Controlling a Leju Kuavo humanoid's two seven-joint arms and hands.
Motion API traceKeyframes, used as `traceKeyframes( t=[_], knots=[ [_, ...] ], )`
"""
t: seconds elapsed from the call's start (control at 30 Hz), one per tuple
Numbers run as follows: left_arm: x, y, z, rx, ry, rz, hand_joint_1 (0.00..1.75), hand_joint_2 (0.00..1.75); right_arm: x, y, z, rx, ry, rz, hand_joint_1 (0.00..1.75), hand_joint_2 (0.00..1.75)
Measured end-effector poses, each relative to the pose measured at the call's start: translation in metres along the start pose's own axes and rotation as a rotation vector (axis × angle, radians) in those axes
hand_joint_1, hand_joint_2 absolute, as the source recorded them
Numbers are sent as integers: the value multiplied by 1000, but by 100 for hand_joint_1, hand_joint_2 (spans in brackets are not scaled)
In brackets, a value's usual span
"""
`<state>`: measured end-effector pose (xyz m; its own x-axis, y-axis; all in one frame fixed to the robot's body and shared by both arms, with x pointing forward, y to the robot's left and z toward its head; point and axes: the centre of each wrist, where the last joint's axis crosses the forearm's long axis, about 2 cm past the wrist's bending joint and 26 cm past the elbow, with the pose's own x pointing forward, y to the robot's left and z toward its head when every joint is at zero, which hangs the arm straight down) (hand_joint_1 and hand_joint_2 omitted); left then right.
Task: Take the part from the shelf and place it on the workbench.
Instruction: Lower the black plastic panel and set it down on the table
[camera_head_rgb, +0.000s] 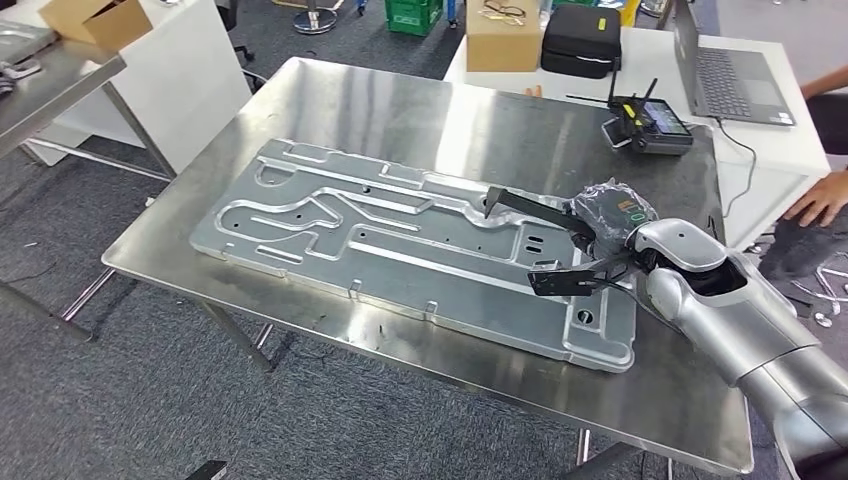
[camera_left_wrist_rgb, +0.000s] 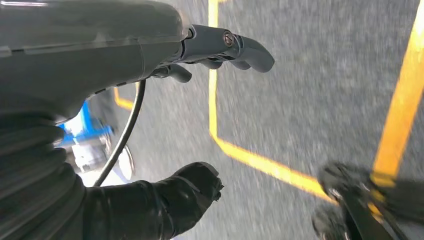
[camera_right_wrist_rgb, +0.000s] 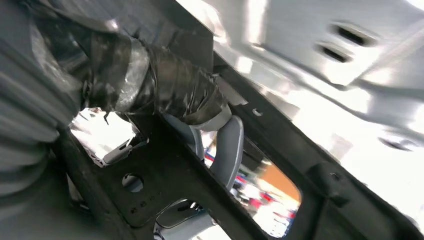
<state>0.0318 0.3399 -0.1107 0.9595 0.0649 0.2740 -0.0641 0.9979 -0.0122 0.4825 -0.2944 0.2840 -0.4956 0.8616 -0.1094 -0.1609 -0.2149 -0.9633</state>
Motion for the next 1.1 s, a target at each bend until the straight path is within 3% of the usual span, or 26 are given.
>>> traceKeyframes(
  t=[0.5,1.1],
  knots=[
    [3,1,0,2,-5,-2,0,175,4,-10,-4,-14,-2,20,175,175],
    [7,0,-1,2,4,-17,0,175,31,-14,-23,4,6,81,175,175]
  ],
)
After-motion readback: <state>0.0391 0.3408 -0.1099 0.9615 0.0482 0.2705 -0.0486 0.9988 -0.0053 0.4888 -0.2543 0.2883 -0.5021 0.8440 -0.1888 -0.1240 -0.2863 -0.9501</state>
